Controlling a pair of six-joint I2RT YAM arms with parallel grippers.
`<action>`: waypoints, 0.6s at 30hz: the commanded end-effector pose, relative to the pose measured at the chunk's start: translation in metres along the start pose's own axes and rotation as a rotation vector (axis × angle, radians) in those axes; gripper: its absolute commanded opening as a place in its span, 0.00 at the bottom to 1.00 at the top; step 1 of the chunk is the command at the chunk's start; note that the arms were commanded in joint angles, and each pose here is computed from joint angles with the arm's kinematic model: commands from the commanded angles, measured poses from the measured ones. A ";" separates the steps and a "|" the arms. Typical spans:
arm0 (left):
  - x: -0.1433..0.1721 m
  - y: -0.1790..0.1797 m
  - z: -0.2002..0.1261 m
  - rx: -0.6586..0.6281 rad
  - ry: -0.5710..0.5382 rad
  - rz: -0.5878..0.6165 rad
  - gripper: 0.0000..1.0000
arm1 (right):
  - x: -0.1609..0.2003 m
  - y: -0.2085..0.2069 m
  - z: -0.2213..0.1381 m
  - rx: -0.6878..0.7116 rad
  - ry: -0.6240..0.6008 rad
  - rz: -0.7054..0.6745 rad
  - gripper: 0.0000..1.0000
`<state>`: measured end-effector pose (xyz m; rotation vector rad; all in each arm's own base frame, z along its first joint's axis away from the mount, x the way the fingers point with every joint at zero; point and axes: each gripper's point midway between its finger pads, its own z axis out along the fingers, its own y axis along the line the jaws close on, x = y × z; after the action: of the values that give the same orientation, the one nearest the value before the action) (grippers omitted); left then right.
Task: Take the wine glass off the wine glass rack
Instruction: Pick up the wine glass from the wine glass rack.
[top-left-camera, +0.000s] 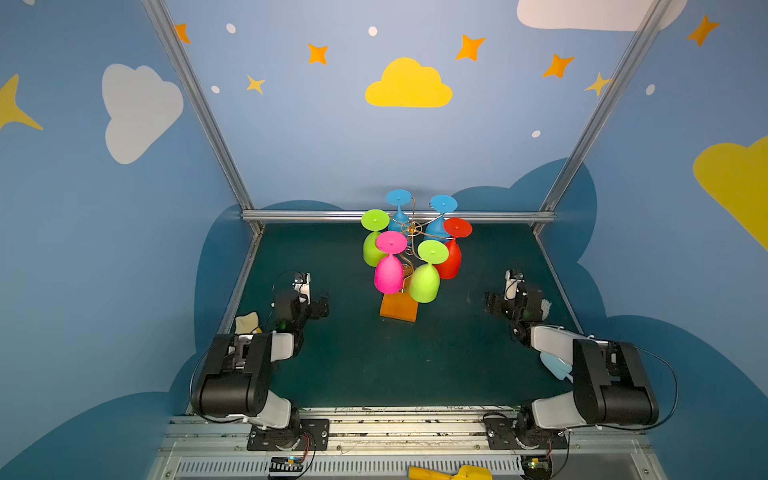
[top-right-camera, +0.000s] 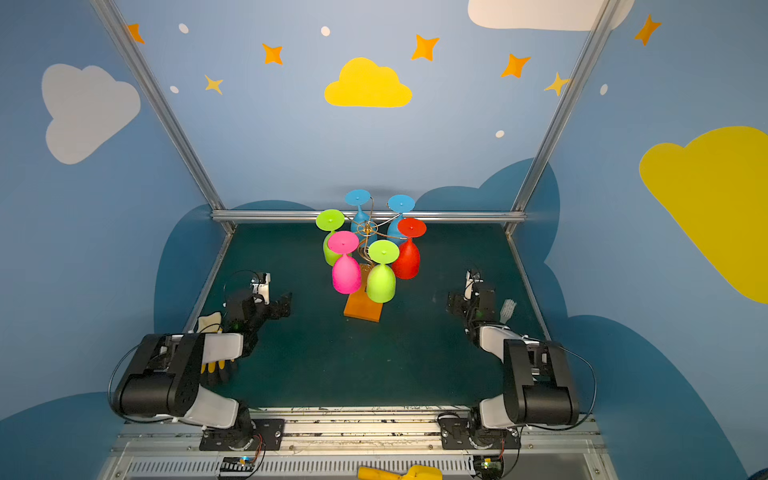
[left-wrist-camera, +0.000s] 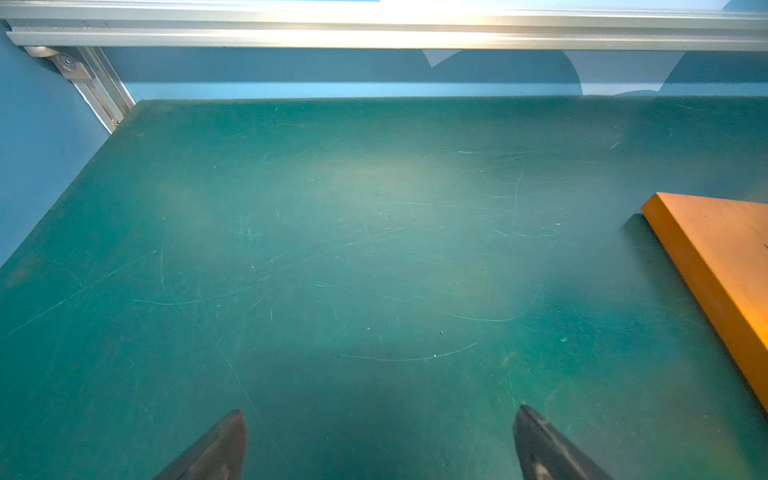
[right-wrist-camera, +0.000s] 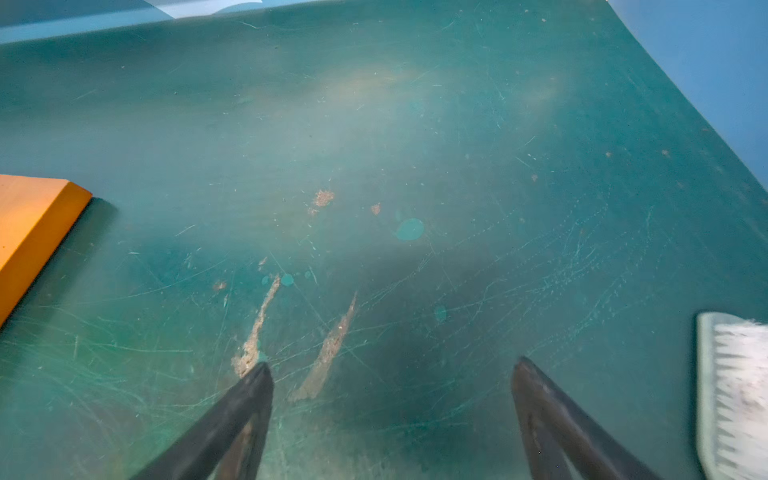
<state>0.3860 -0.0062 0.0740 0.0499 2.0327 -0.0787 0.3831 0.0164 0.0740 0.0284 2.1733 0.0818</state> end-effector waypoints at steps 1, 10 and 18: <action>-0.010 -0.001 0.004 0.011 -0.027 -0.005 0.99 | -0.015 0.001 0.002 -0.005 -0.034 0.000 0.89; -0.011 0.001 0.004 0.022 -0.027 -0.016 0.99 | -0.014 0.001 0.002 -0.007 -0.033 0.000 0.89; -0.011 0.000 0.004 0.023 -0.027 -0.015 1.00 | -0.015 0.001 0.002 -0.006 -0.034 0.001 0.89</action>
<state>0.3869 -0.0056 0.0756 0.0485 2.0280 -0.0972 0.3845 0.0168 0.0759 0.0269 2.1684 0.0845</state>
